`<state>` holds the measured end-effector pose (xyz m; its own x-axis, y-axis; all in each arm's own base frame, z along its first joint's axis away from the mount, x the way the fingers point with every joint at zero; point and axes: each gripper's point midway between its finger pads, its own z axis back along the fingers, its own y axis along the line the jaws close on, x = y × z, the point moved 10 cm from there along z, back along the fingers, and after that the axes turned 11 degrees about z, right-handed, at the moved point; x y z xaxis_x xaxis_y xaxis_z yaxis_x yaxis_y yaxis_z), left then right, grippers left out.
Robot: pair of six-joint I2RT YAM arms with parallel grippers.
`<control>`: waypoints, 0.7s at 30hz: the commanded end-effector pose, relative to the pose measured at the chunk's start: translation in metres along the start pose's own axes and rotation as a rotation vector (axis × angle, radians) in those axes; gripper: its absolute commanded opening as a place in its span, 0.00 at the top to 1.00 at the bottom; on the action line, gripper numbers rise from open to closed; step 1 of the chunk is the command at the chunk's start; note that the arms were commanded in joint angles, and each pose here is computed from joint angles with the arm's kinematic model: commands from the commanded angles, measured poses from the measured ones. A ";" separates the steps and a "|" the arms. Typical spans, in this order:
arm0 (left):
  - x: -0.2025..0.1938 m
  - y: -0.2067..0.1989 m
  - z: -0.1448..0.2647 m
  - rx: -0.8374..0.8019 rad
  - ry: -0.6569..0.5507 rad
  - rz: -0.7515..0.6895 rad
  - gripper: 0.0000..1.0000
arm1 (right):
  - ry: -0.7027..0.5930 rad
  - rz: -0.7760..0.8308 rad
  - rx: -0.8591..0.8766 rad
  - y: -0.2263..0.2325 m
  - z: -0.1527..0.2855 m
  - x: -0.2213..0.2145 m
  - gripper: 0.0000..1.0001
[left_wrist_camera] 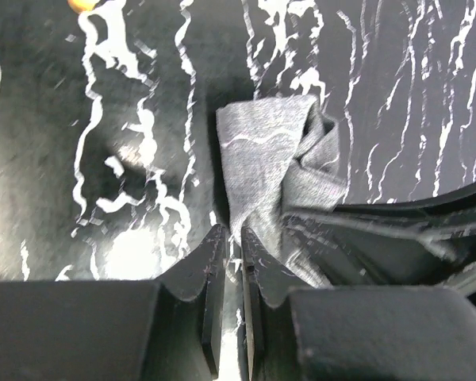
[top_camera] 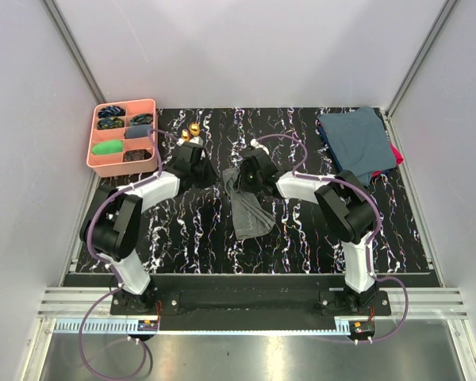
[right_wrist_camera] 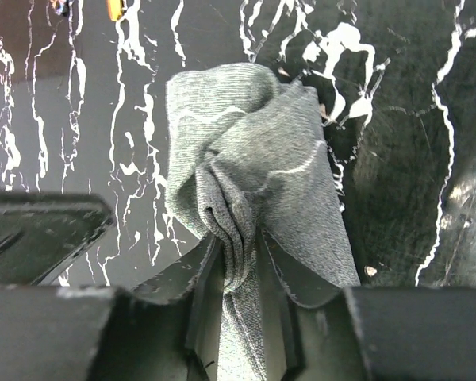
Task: Fold the napkin into a case and place the utensils inside
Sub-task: Stuff the top corner of the smaller-rectangle-folded napkin into the folded napkin.
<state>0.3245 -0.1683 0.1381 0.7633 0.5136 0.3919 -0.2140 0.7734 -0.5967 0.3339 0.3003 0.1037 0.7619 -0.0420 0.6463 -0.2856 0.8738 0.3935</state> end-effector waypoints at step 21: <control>0.002 -0.017 -0.018 -0.009 0.033 -0.051 0.80 | -0.055 0.119 0.043 0.021 0.028 0.037 0.58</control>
<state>0.3326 -0.1773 0.1285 0.7918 0.4870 0.3686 -0.2204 0.7907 -0.5712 0.3347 0.2996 0.1150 0.7529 0.0447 0.6566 -0.3534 0.8692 0.3460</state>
